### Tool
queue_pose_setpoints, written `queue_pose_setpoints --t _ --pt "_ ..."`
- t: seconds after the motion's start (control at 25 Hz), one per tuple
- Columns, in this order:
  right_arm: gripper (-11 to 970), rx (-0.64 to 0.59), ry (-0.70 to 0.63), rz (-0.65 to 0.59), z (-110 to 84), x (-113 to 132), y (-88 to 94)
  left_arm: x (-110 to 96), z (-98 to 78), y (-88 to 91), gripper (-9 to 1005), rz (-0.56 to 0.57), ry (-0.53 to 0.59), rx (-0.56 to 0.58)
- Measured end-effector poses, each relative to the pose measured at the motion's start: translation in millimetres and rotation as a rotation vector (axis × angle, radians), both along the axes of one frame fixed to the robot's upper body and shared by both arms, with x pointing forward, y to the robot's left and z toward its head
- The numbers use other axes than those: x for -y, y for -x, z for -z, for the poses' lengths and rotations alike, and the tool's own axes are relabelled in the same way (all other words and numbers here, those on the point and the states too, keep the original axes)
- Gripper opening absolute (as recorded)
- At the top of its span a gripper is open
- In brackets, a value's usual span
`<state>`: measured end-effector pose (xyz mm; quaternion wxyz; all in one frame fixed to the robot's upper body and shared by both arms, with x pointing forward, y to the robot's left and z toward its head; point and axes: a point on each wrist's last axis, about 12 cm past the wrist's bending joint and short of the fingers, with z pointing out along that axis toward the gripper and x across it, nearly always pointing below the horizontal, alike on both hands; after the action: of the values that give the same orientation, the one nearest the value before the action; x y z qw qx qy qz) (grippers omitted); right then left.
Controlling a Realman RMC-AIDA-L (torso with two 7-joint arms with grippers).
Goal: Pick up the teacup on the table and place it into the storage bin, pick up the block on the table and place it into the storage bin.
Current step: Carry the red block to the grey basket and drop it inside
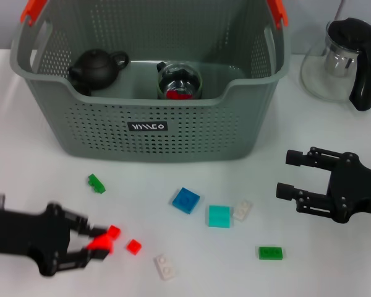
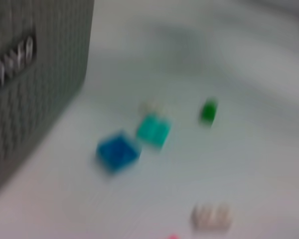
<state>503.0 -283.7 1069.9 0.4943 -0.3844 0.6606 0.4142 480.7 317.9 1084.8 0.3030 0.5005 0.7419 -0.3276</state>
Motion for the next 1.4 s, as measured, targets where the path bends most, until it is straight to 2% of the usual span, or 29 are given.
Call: queue_pose_setpoints --t 0.2,0.24,0.48,0.64,0.72,0.84,0.88,1.0,1.08,1.12,1.28,1.4 --pt "741 0.000 -0.001 -0.002 -0.2 0.0 0.3 3.6 -33.8 -8.5 305 0.033 0.269 0.117" --pt "741 0.000 -0.002 -0.004 -0.2 -0.2 0.4 5.8 -35.8 -10.9 305 0.032 0.294 0.122" --pt "741 -0.004 -0.005 -0.003 0.8 0.1 2.1 34.9 -66.3 -42.4 303 0.057 0.558 0.211" --pt "739 0.000 -0.005 -0.003 1.3 -0.3 2.7 44.1 -97.0 -67.6 302 -0.018 0.723 0.284" --pt "738 0.000 -0.005 -0.003 1.3 -0.4 2.8 44.8 -113.3 -82.2 301 -0.073 0.755 0.292" --pt "737 -0.002 -0.008 -0.005 1.1 -0.5 3.0 46.2 -137.5 -106.9 300 -0.151 0.705 0.259" --pt "736 -0.003 -0.009 -0.006 0.9 -0.5 3.1 48.9 -146.8 -119.7 300 -0.197 0.645 0.223" --pt "735 -0.002 -0.010 -0.008 0.4 -0.7 2.9 57.4 -160.3 -139.9 299 -0.262 0.496 0.172" --pt "734 -0.002 -0.011 -0.009 0.4 -1.4 3.0 68.3 -168.0 -154.5 299 -0.305 0.312 0.142" --pt "734 -0.002 -0.012 -0.009 0.4 -1.5 2.9 76.4 -168.7 -161.8 298 -0.325 0.193 0.122" --pt "734 0.002 -0.009 -0.008 0.3 -2.5 1.4 105.2 -161.3 -177.9 297 -0.365 -0.089 0.100" --pt "734 0.003 -0.008 -0.008 0.2 -3.2 0.8 132.6 -147.7 -183.3 304 -0.362 -0.219 0.121"
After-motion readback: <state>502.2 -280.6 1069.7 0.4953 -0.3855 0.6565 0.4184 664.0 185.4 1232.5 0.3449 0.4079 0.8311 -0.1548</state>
